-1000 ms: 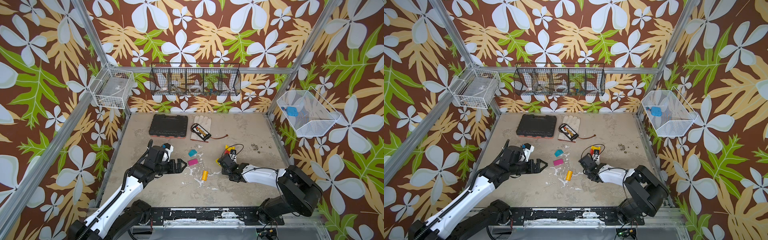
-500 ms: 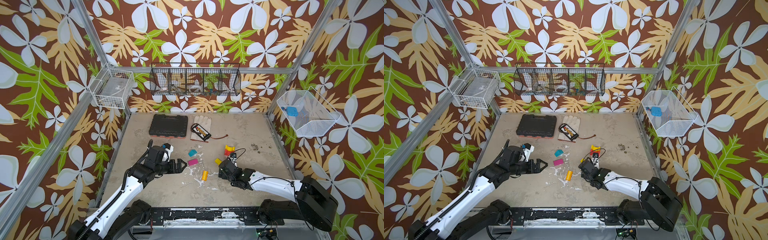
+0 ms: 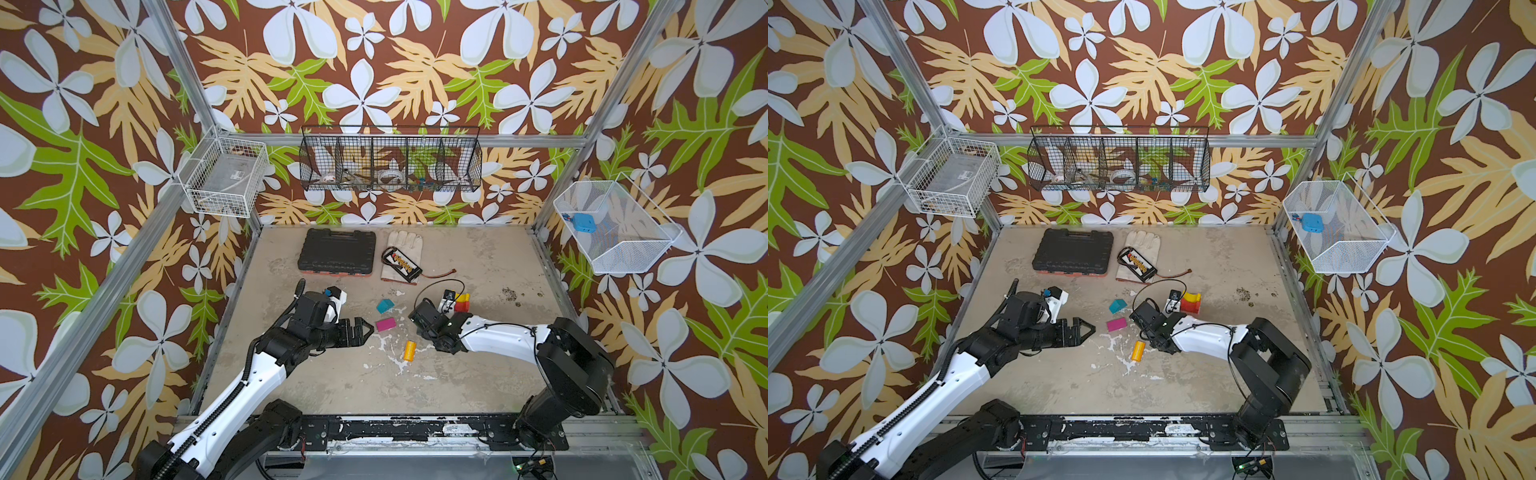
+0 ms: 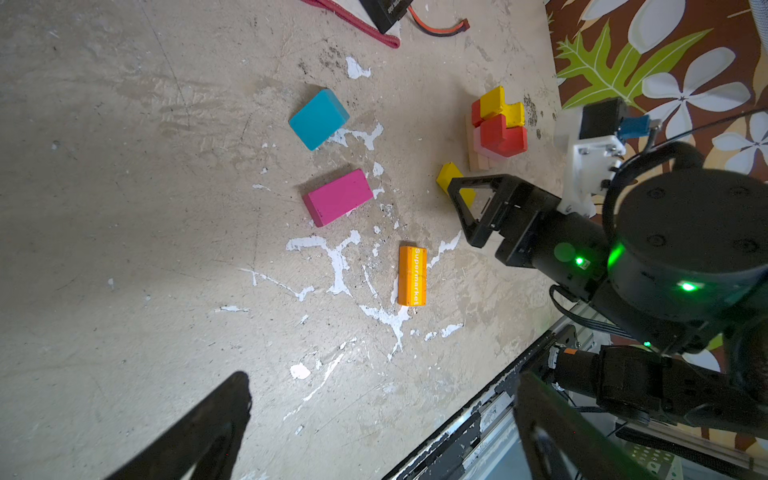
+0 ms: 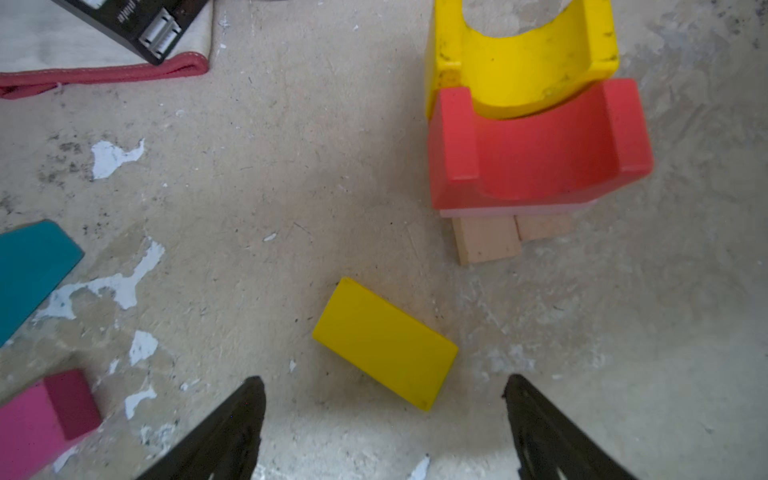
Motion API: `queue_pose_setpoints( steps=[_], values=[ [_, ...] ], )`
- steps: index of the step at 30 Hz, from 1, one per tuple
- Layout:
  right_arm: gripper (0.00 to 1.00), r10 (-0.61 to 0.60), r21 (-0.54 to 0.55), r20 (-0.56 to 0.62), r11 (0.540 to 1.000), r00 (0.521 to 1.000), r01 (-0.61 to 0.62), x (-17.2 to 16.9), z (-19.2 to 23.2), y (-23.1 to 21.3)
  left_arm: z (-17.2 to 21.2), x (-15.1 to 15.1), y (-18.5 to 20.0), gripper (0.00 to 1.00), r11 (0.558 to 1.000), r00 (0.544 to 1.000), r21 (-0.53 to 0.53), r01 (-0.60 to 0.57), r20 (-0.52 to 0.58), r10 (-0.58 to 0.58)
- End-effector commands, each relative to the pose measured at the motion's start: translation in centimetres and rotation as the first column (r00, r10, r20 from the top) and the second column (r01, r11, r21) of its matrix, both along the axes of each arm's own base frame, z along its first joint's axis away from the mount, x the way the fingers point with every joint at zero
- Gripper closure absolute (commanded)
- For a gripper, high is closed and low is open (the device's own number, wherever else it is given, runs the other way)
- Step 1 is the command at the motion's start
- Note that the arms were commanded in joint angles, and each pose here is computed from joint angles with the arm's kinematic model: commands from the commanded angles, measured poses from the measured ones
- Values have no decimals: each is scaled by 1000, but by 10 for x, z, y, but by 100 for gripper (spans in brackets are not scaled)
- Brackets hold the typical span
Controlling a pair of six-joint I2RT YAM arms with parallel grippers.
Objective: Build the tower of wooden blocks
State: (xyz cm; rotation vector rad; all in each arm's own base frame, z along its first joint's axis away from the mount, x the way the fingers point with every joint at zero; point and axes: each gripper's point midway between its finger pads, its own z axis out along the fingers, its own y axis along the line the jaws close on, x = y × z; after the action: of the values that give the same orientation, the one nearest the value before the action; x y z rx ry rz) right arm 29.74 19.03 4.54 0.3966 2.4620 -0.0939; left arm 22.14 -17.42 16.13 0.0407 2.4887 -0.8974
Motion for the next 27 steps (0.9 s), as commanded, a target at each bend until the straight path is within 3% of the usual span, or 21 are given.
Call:
queue_pose_setpoints(
  steps=[1, 12, 27],
  values=[
    [10, -54, -71, -20, 996, 998, 52, 0, -4, -10, 3, 2, -1, 0, 1000, 1000, -3, 2, 22, -2],
    [8, -121, -103, -19, 988, 993, 118, 9, -12, -27, 3, 1, -1, 0, 1000, 1000, -4, 5, 21, -5],
    [11, -106, -10, -50, 994, 993, 105, -7, -25, -31, 2, 1, -1, 0, 1000, 1000, -1, 6, 16, -6]
  ],
)
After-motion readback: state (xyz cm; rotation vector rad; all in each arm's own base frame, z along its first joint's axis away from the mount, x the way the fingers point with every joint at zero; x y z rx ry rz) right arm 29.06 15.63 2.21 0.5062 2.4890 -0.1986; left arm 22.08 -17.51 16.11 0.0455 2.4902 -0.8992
